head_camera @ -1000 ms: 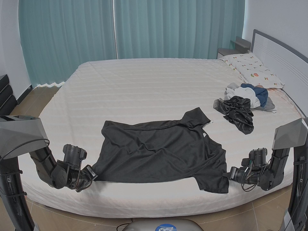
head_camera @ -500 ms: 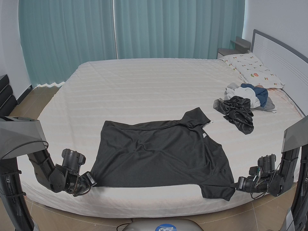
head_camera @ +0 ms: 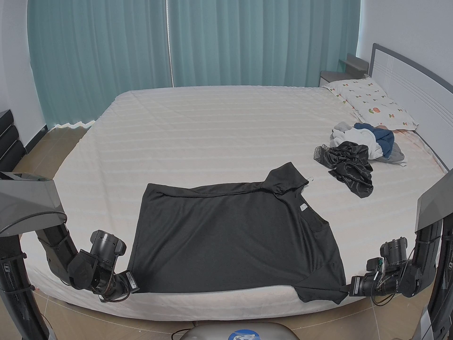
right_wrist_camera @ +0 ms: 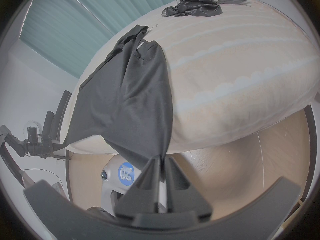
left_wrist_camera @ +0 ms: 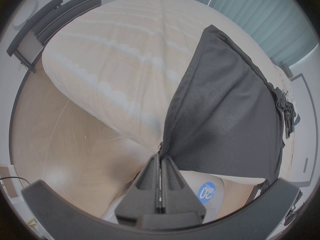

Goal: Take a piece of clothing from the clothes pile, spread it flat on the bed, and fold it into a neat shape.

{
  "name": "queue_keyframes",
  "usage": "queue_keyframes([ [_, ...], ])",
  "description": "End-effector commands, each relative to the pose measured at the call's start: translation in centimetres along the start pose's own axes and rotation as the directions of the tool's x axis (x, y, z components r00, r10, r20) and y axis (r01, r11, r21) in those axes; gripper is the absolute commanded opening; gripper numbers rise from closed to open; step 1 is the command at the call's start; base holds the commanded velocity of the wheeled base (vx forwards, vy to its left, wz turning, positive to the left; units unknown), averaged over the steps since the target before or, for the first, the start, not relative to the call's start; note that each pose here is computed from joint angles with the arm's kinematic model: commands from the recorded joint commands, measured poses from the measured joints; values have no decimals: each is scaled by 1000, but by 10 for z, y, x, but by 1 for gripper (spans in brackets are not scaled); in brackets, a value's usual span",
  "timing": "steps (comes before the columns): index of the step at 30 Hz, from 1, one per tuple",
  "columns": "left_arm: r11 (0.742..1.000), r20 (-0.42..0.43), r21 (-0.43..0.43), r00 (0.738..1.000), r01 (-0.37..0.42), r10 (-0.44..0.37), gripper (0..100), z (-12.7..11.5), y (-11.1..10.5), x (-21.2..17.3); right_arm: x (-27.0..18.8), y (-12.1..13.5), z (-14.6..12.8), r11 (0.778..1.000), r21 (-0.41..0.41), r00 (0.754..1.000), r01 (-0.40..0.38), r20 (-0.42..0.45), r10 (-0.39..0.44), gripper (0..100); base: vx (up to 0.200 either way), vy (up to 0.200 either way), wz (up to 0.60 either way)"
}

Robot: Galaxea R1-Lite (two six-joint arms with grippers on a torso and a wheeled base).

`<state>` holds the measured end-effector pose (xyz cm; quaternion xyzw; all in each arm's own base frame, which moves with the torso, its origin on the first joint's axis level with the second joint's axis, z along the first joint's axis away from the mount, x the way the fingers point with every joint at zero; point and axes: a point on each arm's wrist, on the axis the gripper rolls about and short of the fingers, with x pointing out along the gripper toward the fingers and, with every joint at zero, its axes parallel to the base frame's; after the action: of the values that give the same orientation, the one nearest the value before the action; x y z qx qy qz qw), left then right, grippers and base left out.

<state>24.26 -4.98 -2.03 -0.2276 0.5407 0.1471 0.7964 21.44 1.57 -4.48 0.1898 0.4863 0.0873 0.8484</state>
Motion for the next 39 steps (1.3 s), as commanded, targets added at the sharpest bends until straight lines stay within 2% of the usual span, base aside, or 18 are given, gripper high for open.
queue_keyframes([
  [1,1000,10,2,1000,11,-11,0,1,-3,0,9,0,2,1000,-8,1000,2,-1,-2,100,0,0,0],
  [2,1000,10,-1,1000,17,-17,0,1,-3,0,11,0,4,1000,-12,1000,5,7,-5,100,0,0,0],
  [3,1000,13,-3,1000,24,-24,100,2,-4,-1,12,0,5,1000,-12,1000,8,12,-8,100,0,0,0],
  [7,999,23,-10,999,37,-36,100,5,-6,-3,7,2,12,1000,-8,999,-10,51,10,100,0,0,0],
  [9,998,52,-29,997,58,-57,100,14,-7,-7,-3,7,26,999,17,989,-46,140,43,100,0,0,0],
  [13,995,100,-43,991,91,-87,100,22,-9,-18,-14,17,47,992,57,965,-116,244,98,100,0,0,0],
  [14,991,145,-48,982,128,-120,100,29,-11,-31,-15,25,61,984,84,947,-156,296,125,100,0,0,0],
  [15,988,161,-49,978,145,-135,100,31,-12,-36,-15,29,66,981,87,940,-172,313,137,100,0,0,0],
  [26,985,183,-72,973,156,-141,100,37,-12,-38,-2,45,70,975,64,937,-213,296,186,100,0,0,0],
  [30,983,194,-97,972,153,-132,100,44,-9,-36,0,50,74,972,56,930,-229,307,201,100,0,200,0],
  [33,982,199,-114,972,152,-127,100,50,-7,-34,0,56,78,961,98,923,-260,317,218,100,0,200,0],
  [39,975,178,-122,971,183,-160,100,52,-4,-34,1,60,80,956,103,918,-275,322,229,100,0,167,0],
])
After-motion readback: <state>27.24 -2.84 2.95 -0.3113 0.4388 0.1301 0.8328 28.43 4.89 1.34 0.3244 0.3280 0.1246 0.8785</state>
